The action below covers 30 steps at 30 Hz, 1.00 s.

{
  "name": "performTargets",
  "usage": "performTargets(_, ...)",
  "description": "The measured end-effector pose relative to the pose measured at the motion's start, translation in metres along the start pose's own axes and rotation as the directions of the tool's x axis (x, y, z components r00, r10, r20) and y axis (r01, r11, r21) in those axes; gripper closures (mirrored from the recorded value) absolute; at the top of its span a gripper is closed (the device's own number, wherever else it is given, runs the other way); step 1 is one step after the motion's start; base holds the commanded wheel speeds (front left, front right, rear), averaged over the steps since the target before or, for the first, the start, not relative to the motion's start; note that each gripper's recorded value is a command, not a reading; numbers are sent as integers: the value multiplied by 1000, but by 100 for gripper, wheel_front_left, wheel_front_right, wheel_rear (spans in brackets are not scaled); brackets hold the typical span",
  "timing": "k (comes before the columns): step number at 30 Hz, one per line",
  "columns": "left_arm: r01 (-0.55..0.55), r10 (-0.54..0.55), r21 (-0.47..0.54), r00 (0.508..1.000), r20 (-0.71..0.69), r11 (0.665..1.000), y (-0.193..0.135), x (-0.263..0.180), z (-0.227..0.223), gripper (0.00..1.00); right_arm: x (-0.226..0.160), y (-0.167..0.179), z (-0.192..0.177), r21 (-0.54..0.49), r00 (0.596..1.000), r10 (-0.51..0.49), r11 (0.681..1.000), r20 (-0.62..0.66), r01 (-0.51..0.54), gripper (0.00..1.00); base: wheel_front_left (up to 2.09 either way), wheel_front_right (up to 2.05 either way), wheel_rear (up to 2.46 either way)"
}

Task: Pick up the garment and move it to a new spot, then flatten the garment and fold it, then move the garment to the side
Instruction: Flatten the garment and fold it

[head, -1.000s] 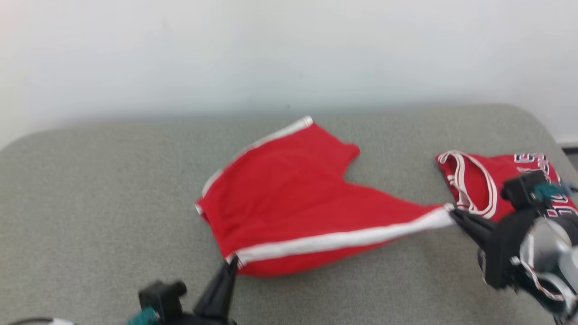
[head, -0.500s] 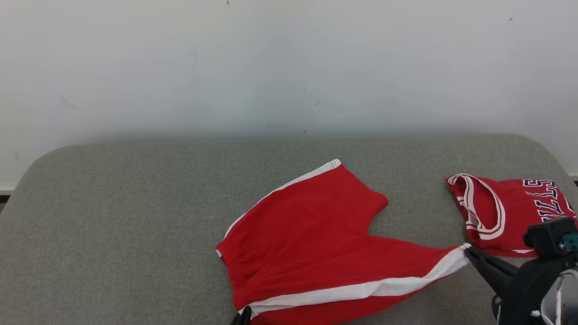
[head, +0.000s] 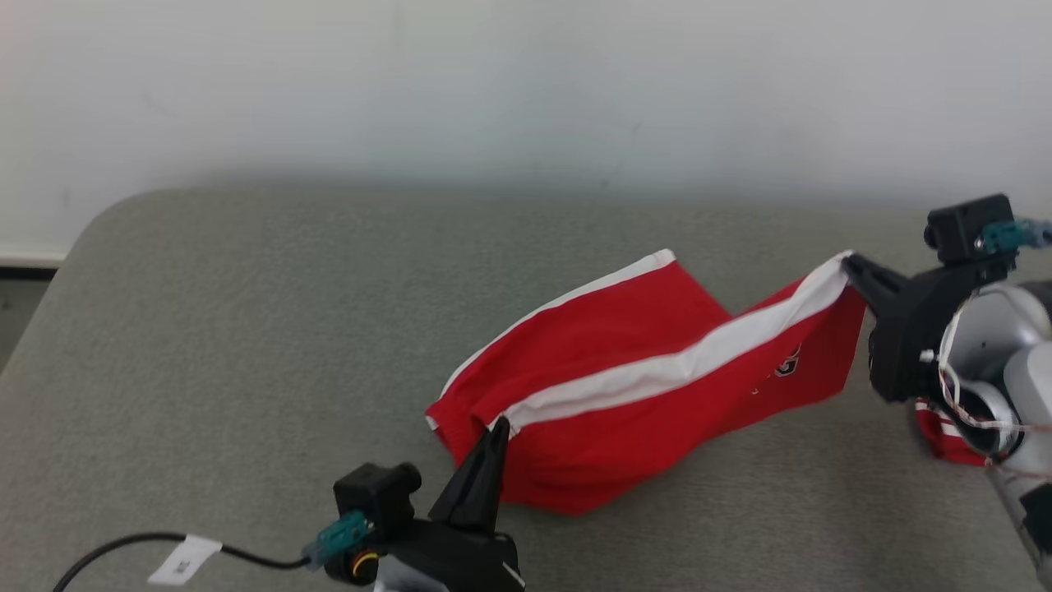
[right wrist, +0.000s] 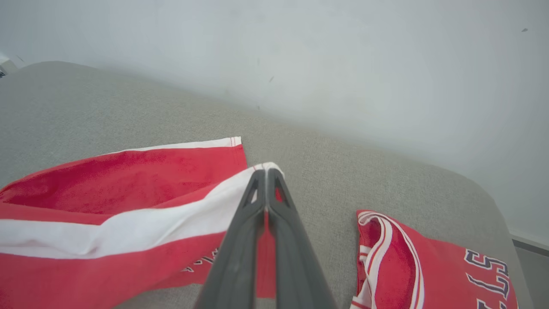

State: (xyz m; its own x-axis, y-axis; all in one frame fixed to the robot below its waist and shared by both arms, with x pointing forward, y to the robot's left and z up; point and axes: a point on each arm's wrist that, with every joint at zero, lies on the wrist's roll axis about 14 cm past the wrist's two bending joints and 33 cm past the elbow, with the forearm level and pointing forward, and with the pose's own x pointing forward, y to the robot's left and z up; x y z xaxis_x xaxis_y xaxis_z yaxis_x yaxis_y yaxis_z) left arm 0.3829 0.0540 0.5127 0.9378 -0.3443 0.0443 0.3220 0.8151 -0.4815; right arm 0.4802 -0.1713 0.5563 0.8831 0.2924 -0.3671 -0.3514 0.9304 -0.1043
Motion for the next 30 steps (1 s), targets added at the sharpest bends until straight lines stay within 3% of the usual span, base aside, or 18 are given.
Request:
performTargets(5, -59, 59, 5, 998, -20, 998, 20, 12, 4, 100, 40, -1, 9, -27, 1000, 3, 1000, -19, -3, 100, 0, 0, 0)
performTargets(16, -202, 203, 24, 974, -95, 979, 77, 29, 3, 100, 112, 20, -13, -7, 994, 48, 999, -101, -49, 100, 0, 0, 0)
performTargets(22, -212, 215, 30, 967, -138, 977, 85, 36, -7, 100, 135, 24, -22, -48, 991, 47, 997, -127, -53, 100, 0, 0, 0)
performTargets(24, -224, 224, 16, 964, -144, 974, 89, 39, -8, 42, 143, 22, -22, -40, 992, 39, 998, -124, -44, 100, 0, 0, 0)
performTargets(25, -226, 226, 13, 964, -138, 974, 90, 41, -7, 0, 147, 20, -20, -31, 993, 33, 999, -113, -37, 100, 0, 0, 0)
performTargets(27, -231, 231, 10, 965, -122, 973, 91, 46, -3, 0, 154, 22, -16, -28, 996, 34, 999, -84, -36, 0, 0, 0, 0)
performTargets(30, -247, 245, 2, 963, -114, 969, 95, 48, -3, 0, 161, 29, -13, -15, 998, 44, 999, -49, -45, 0, 0, 0, 0)
